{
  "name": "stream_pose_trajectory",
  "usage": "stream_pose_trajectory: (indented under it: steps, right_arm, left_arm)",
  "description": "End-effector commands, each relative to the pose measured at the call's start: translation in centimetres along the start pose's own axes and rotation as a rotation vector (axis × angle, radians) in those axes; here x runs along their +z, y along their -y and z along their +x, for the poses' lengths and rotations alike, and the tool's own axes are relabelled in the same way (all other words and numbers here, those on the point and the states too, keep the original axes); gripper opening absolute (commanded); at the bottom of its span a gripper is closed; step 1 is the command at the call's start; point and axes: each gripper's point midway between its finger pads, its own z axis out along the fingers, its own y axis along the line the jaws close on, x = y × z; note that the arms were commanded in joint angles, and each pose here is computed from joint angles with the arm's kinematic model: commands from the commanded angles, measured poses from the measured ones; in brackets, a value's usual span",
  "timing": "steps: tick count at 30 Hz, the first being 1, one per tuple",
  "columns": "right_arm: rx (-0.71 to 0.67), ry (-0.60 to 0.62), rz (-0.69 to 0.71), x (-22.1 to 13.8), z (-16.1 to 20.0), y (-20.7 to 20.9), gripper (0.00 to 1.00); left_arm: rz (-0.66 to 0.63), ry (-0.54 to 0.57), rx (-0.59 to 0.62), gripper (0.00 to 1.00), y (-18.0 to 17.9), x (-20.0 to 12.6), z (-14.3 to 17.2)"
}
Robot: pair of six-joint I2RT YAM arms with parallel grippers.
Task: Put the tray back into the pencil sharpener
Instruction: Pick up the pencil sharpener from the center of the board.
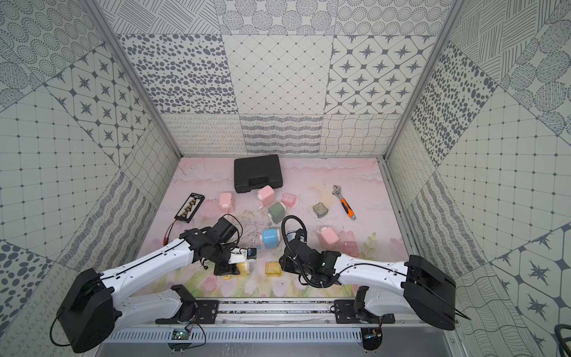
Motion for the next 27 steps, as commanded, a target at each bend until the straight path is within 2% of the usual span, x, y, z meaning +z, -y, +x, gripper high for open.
stream_pose_trajectory:
  steps: [1, 6, 13, 19, 27]
  right_arm:
    - [0.002, -0.030, -0.022, 0.1, 0.5, 0.5, 0.34]
    - [0.030, -0.058, -0.052, 0.7, 0.9, 0.5, 0.32]
    - [0.033, -0.089, -0.088, 1.7, 1.4, -0.4, 0.28]
    - [0.014, -0.121, -0.099, 2.0, 1.8, -0.9, 0.28]
    - [-0.007, -0.146, -0.148, 2.6, 1.9, -2.5, 0.28]
  left_arm:
    - [-0.052, 0.104, 0.064, 0.33, -0.1, 0.5, -2.4]
    - [-0.061, 0.152, 0.104, 0.33, 0.7, 0.9, -3.8]
    - [-0.053, 0.104, 0.100, 0.33, 0.2, 2.0, -4.9]
    - [-0.040, 0.131, 0.092, 0.32, -0.2, 2.7, -6.0]
    - [-0.056, 0.107, 0.071, 0.30, -0.8, 2.9, -6.2]
